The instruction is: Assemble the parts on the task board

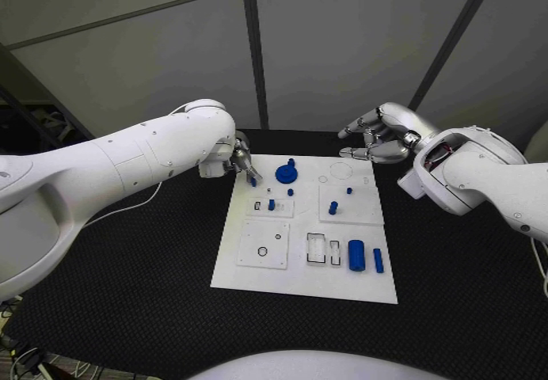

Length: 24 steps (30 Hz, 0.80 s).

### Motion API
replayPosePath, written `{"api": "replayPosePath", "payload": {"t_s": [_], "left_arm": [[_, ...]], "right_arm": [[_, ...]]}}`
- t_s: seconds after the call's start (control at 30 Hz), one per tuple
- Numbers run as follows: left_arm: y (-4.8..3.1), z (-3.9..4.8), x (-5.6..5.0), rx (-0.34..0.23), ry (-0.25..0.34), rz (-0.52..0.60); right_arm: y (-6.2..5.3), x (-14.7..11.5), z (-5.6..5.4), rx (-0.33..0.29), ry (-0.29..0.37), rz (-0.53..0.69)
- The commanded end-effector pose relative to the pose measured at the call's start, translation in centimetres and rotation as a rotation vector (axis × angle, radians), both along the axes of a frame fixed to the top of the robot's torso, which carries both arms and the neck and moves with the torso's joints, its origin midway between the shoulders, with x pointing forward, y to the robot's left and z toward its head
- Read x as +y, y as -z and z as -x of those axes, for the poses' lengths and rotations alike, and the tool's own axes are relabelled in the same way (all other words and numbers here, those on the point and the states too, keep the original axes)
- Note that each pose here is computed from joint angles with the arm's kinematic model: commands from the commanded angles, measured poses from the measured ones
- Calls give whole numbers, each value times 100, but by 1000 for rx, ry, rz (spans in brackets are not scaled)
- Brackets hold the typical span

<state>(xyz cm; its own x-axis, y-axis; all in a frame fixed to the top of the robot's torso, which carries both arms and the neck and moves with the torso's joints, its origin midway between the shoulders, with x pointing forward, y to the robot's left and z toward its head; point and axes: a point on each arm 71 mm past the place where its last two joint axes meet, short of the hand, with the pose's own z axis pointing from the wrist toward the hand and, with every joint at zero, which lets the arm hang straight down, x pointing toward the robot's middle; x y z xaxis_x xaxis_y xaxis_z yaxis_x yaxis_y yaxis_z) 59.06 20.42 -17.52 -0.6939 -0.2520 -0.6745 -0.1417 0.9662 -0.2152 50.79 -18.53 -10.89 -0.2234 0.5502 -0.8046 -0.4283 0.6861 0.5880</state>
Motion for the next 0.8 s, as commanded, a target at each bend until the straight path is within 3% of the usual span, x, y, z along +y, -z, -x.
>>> {"api": "replayPosePath", "payload": {"t_s": [0.03,0.43,0.8], "left_arm": [[5,2,-17,8,14,17],[17,20,-15,30,27,30],[-21,77,40,-6,19,97]], "right_arm": [[-12,11,2,-1,-8,-1],[-12,8,0,-2,-8,-1],[-11,-5,-7,-3,-4,-1]]}}
